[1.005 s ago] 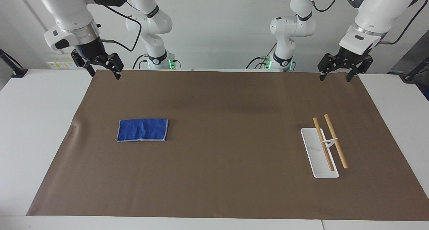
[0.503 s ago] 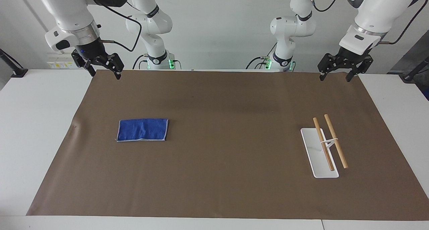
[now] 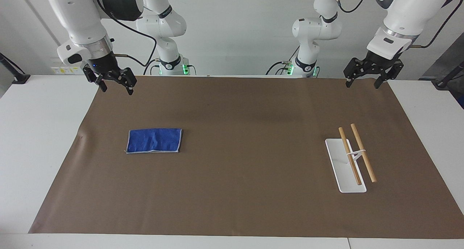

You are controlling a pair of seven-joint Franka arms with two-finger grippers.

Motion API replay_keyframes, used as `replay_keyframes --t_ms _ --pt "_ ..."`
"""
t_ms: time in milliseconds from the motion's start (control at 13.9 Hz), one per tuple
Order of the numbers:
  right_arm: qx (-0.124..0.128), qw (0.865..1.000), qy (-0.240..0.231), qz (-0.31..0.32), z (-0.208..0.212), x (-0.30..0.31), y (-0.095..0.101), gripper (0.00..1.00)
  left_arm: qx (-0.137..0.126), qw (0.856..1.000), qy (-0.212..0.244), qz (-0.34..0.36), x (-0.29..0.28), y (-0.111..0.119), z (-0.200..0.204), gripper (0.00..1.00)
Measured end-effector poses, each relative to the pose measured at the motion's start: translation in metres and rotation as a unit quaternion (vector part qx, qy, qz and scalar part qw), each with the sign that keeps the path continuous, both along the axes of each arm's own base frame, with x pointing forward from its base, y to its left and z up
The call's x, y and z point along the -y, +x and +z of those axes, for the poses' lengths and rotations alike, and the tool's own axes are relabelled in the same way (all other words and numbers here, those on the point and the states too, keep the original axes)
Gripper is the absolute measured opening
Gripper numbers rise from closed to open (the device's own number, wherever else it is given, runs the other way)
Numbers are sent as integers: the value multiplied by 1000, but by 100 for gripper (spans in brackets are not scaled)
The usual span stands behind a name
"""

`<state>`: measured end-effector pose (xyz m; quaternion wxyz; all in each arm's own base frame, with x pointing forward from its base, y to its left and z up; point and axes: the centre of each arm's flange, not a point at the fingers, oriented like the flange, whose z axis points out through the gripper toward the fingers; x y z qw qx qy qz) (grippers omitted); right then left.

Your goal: Right arm passes towel to left arm to hang

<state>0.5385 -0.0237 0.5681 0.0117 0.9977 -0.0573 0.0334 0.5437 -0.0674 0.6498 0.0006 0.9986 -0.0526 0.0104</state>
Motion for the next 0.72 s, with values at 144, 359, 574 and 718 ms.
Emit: replay_keyframes --t_ms 144,359,574,718 --pt "12 1000 -1 11 -34 -5 7 100 0 1000 0 0 0 0 0 100" --pt "16 999 8 33 -84 -13 24 100 0 1000 0 0 0 0 0 100" --pt "23 998 15 51 -150 -15 35 100 0 1000 0 0 0 0 0 100" --pt "25 998 13 60 -194 -21 36 100 0 1000 0 0 0 0 0 100"
